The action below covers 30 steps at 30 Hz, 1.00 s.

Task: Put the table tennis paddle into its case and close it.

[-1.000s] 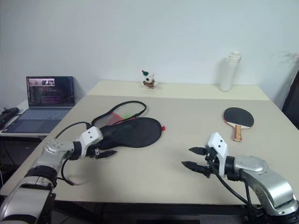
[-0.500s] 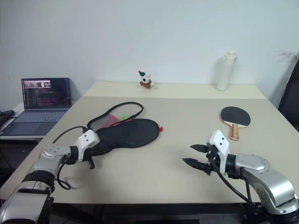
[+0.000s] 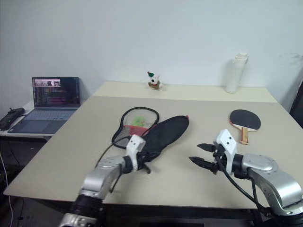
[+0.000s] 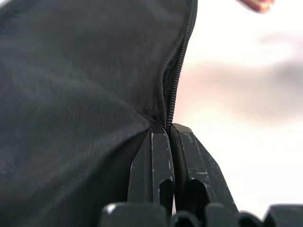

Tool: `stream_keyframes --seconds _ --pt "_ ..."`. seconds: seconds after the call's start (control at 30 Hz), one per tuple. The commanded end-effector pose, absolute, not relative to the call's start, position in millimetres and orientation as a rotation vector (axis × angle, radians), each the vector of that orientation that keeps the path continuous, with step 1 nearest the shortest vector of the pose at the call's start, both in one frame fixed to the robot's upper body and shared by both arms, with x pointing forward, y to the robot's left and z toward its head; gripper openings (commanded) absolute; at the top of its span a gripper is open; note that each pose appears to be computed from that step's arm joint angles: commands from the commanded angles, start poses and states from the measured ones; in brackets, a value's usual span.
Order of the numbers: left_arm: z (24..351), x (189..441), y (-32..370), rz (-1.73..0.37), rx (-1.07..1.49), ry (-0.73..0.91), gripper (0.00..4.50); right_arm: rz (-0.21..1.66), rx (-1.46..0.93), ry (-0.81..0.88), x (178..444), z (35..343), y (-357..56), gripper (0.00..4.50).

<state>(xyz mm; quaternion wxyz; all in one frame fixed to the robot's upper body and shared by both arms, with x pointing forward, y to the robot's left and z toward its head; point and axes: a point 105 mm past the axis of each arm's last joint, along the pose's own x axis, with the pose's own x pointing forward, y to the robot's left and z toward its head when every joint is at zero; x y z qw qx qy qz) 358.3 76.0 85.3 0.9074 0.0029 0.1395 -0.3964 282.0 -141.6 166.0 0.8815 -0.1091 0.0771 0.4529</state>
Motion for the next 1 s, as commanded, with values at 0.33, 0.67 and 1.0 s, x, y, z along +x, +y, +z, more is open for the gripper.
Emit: stream_keyframes --seconds 0.33,0.67,1.0 --pt "109.1 368.3 6.5 -0.877 -0.017 0.203 1.36 0.914 -0.237 0.126 277.8 175.1 -148.7 3.22" --pt "136.9 339.3 74.8 -0.951 -0.01 0.135 3.58 0.809 -0.089 0.134 305.0 176.3 -148.2 3.22" --pt "167.9 340.4 173.3 -0.826 0.077 0.072 3.63 0.673 0.038 0.26 350.1 154.5 -122.6 4.07"
